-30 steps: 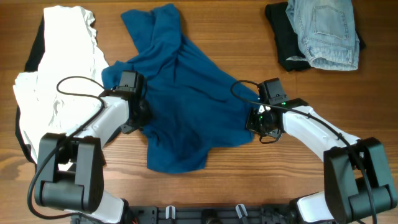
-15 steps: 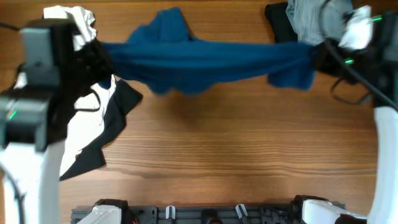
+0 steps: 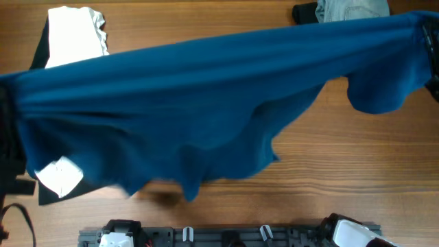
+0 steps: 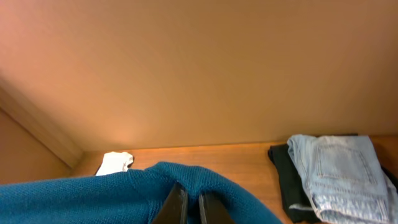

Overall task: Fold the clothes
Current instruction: 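Lift the blue shirt with both grippers and shake it out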

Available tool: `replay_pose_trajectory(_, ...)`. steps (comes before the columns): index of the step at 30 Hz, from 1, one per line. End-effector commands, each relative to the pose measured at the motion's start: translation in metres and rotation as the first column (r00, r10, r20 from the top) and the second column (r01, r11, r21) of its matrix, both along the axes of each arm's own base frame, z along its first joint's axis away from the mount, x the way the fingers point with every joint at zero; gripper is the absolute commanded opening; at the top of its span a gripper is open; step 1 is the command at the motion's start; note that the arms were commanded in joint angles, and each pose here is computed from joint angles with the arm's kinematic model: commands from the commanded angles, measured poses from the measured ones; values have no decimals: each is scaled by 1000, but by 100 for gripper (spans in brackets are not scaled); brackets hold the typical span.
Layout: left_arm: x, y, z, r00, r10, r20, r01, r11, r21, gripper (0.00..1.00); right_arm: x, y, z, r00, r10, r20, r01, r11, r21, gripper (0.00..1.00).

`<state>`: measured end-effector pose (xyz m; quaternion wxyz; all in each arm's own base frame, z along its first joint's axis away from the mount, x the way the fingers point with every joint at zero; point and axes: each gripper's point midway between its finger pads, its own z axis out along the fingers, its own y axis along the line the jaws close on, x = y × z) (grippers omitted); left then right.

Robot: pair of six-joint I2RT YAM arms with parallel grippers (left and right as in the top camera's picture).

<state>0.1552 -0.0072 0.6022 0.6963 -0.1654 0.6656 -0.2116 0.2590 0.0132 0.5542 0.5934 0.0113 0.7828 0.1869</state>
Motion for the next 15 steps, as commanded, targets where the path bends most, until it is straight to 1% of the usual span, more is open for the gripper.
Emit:
replay_pose_trajectory(1,4,32,4,982,191,8,-191,981,35,4,21,-31,-6,993,-118,-12,117,992,-47,4)
replay_pose_trajectory(3,19,30,-1,981,190,-27,-189,981,44,4,36,-36,-14,993,-108,-44,106,994,-40,4)
replay_pose_trajectory(5,44,28,-12,978,190,-85,-186,981,60,4,59,-38,-30,994,-61,-93,59,998,-28,5)
replay_pose_trajectory(6,55,28,-18,975,191,-115,-184,981,68,4,70,-40,-38,992,-50,-119,49,999,-16,4)
replay_pose_trajectory(10,118,22,-53,945,193,-264,-169,979,112,4,111,-44,-72,978,-8,-210,7,1000,-9,4)
replay_pose_trajectory(12,142,20,-68,928,195,-317,-162,979,126,4,127,-44,-88,969,12,-245,-16,1000,-15,4)
replay_pose_trajectory(13,161,19,-81,913,196,-358,-156,978,137,4,134,-45,-94,965,13,-261,-17,1000,-15,4)
replay_pose_trajectory(15,185,16,-101,888,195,-416,-143,978,151,4,142,-42,-104,960,32,-278,-41,999,-27,4)
